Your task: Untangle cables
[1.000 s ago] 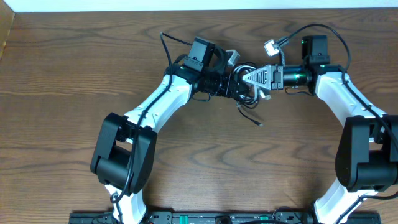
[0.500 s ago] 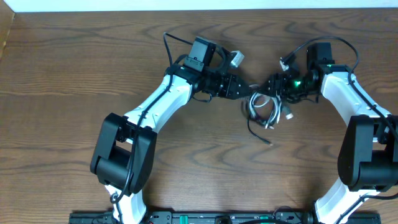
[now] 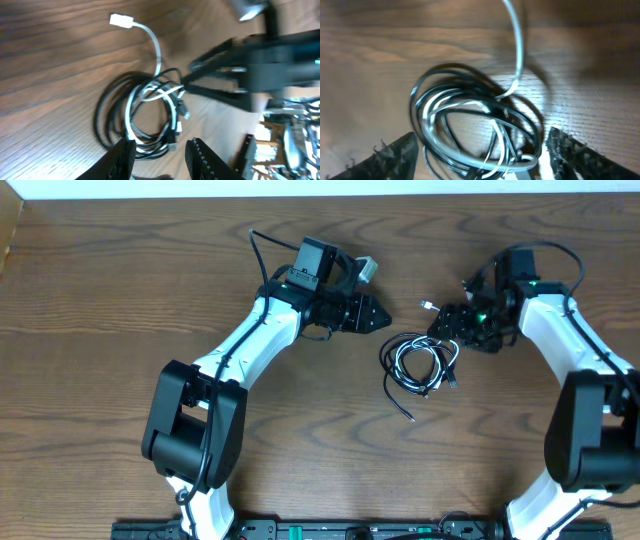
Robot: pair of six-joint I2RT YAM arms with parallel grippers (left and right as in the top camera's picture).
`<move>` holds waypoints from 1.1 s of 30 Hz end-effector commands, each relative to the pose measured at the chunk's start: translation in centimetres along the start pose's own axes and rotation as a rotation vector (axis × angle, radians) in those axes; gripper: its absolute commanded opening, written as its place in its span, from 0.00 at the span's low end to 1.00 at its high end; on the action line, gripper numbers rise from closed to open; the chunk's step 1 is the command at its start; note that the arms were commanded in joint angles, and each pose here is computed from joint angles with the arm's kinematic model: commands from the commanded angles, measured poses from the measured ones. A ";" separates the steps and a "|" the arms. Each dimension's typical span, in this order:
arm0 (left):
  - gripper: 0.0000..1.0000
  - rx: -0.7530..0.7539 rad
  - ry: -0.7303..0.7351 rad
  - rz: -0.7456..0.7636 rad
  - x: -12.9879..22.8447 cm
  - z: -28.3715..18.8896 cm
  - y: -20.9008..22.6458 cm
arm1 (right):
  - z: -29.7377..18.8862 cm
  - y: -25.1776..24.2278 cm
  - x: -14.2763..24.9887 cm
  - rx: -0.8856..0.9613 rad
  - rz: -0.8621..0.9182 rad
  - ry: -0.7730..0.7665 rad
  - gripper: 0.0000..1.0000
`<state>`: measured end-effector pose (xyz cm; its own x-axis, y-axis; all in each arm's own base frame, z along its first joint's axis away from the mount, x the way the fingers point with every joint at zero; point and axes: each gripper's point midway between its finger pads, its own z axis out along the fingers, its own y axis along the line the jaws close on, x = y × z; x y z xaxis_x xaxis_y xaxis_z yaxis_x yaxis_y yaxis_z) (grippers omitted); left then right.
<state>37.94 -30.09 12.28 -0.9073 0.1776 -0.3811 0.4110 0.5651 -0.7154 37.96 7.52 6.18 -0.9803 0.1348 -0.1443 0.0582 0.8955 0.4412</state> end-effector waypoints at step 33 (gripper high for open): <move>0.38 -0.347 -0.069 -0.371 0.3 -5.9 10.4 | 3.4 2.5 4.3 -0.118 -0.599 0.118 0.28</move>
<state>41.32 -19.46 8.09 -0.9747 -0.1283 -0.1829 0.0028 0.8115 -0.5844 35.39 11.32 4.46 -0.8407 -0.4340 -0.3238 -0.5356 0.7544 0.3794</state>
